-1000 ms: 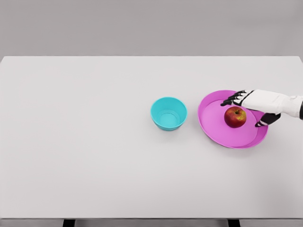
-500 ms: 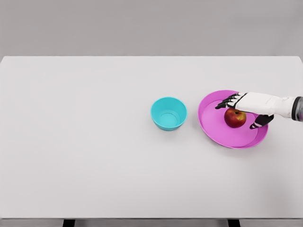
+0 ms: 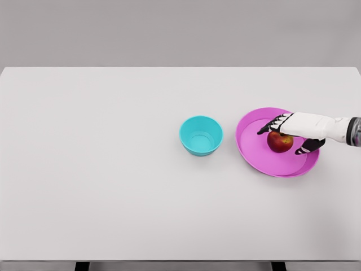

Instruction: Put the apple from the pink plate into the blue bowl with your right arm

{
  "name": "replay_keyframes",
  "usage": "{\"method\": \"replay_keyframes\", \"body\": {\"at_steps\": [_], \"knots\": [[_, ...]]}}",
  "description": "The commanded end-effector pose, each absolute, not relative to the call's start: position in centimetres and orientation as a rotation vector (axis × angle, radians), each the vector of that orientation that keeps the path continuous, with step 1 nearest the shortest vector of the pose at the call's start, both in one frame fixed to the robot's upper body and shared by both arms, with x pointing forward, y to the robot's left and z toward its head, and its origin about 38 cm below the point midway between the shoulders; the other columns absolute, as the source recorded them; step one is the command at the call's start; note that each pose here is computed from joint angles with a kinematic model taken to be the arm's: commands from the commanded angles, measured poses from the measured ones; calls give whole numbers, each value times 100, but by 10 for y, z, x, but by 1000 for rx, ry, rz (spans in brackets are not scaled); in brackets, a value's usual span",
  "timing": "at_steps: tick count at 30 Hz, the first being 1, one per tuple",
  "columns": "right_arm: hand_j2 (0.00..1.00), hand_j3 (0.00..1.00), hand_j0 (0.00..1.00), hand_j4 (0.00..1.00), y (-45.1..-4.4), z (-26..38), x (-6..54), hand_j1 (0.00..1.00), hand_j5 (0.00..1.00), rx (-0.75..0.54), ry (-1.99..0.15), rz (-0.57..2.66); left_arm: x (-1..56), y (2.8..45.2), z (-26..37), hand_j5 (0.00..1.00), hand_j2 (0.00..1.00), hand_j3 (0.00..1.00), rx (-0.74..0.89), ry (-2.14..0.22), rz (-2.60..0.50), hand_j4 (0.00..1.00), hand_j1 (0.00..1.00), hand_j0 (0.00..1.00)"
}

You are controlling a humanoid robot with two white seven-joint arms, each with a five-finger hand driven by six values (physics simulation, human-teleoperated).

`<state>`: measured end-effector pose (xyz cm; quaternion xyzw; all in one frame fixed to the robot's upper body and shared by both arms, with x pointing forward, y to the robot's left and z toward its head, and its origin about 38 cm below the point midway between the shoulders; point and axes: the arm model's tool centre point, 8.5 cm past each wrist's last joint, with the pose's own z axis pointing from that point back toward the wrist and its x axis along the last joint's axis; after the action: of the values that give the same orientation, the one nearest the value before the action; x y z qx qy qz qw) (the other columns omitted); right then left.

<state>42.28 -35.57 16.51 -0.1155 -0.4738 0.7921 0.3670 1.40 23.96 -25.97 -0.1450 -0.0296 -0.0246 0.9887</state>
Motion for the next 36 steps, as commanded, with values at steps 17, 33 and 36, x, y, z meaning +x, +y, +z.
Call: {"method": "replay_keyframes", "body": {"at_steps": [17,33,36], "knots": [[54,54,54,54,-355,158,420,54,54,-274,-1200,2041,14,240,-260,100,100,100,-292,-60,-49,100,100,100],[51,51,51,51,-344,186,436,51,51,-326,-1271,2046,14,240,-260,100,100,100,-290,-60,-49,100,100,100],[51,51,51,51,-342,189,437,51,51,-331,-1282,2048,14,240,-260,100,100,100,-292,-60,-49,100,100,100]]}}
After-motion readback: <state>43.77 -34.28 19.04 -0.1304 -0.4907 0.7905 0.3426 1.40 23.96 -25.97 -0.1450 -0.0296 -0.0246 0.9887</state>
